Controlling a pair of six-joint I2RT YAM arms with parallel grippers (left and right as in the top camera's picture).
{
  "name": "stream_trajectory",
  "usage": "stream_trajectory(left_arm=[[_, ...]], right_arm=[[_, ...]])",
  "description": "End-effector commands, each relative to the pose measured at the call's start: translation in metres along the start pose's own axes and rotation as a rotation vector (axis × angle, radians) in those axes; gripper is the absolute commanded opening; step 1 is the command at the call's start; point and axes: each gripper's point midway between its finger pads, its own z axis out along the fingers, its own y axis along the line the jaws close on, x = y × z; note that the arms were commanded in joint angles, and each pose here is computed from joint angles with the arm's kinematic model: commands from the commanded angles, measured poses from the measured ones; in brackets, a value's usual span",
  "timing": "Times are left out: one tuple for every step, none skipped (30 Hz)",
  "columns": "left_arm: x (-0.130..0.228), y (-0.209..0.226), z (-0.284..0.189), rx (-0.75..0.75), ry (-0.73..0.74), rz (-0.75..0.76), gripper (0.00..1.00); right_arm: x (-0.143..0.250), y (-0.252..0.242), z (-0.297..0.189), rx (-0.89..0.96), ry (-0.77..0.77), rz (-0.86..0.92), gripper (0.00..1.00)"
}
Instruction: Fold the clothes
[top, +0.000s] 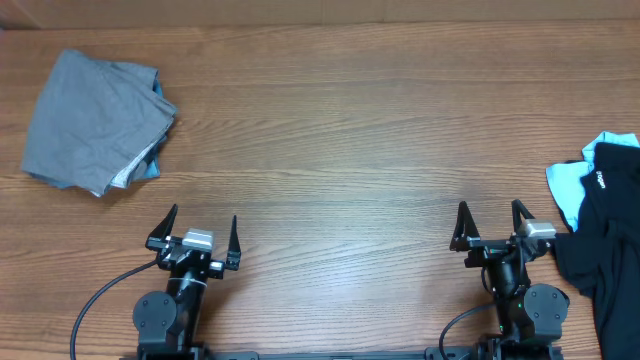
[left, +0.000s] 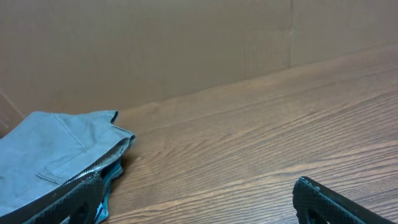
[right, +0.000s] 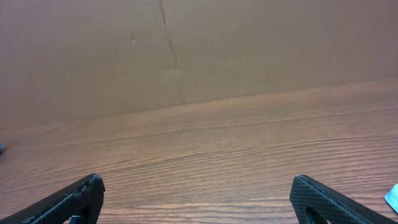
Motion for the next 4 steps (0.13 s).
stream_trajectory(left_arm=[[0.0007,-0.0001,-0.0001,-0.004,-0.001,-0.010,1.00],[0.0007,0.0000,-0.0001,-0.004,-0.001,-0.010,1.00],[0.0007,0.0000,-0.0001,-0.004,-0.001,-0.010,1.00],[0.0007,0.0000,-0.0001,-0.004,-0.001,-0.010,1.00]], right_arm=[[-0.0018,-0.0001,-0.0005,-0.001,-0.013,0.001,1.00],[-0.0018,-0.0001,-0.0005,-0.001,-0.013,0.001,1.00],[-0.0018,-0.0001,-0.0005,-0.001,-0.013,0.001,1.00],[-0.0018,-0.0001,-0.0005,-0.001,-0.013,0.001,1.00]])
